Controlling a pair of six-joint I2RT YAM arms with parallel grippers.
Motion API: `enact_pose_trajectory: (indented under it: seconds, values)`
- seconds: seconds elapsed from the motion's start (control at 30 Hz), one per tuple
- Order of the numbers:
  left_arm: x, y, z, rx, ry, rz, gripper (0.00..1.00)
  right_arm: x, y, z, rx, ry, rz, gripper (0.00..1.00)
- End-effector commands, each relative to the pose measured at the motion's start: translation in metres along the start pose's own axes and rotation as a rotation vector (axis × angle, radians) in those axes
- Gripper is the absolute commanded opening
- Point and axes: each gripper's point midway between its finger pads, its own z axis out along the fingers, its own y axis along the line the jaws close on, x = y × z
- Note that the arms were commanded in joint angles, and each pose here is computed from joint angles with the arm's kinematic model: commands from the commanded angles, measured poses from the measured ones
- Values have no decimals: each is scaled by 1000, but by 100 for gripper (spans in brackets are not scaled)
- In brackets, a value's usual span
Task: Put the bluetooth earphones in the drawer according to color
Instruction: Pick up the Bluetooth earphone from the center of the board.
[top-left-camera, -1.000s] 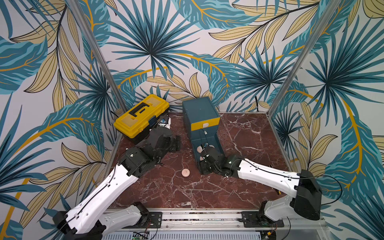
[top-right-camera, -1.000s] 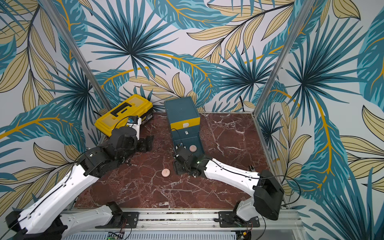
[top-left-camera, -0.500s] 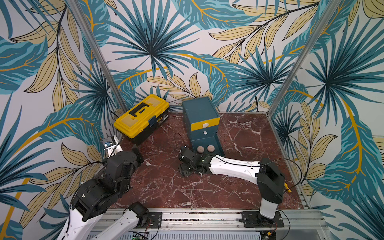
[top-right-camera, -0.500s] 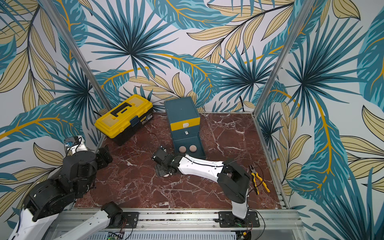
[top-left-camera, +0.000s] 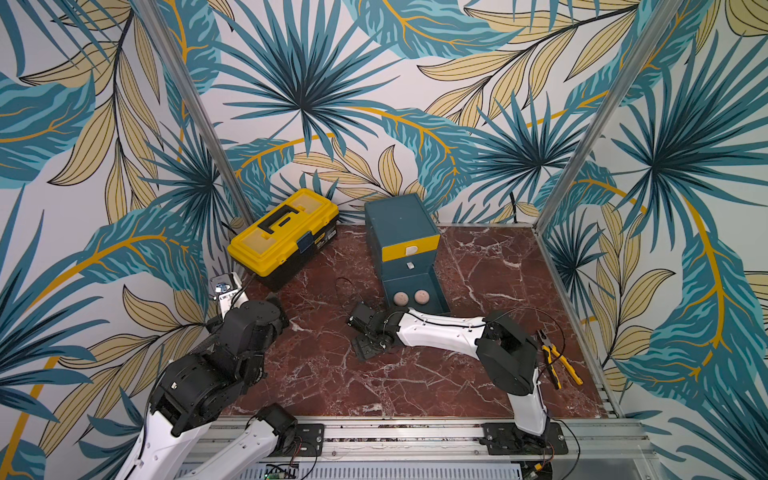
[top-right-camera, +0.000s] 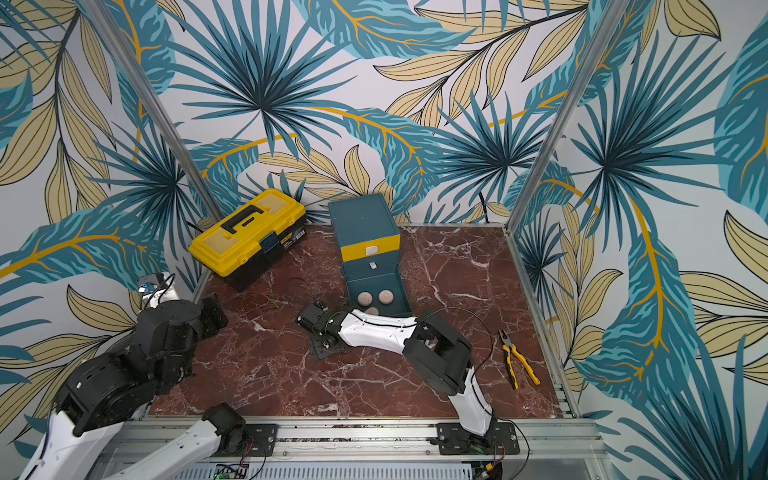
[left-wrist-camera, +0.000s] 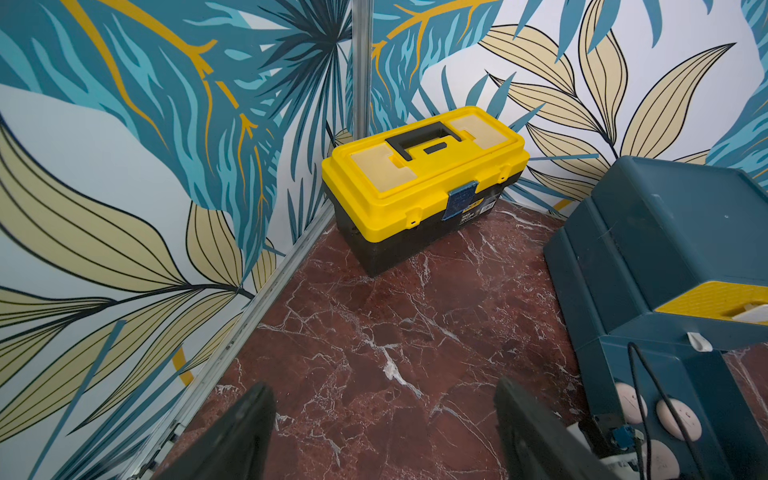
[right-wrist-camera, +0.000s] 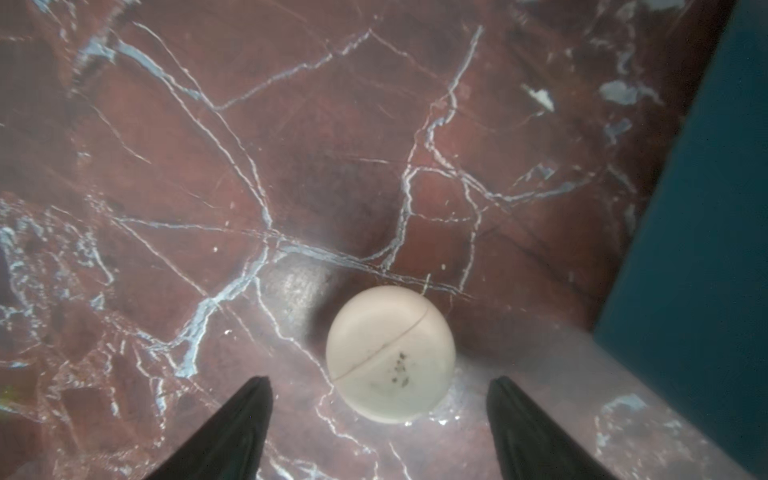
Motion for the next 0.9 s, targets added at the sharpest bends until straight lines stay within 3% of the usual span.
enact_pose_trajectory:
  seconds: [0.0,0.3,0.6,0.87]
  values:
    - [7,-1,6,-13,18,22,87,9,0,9,18,49,4,87]
    - [10,-4,9,-9,25,30,87,6,-2,19,36,59,6,84]
    - [13,-5,11,-12,31,35,87,8,-8,22,76,71,2,73]
    - [15,-6,13,-6,37,33,87,18,-18,25,123,110,-5,72]
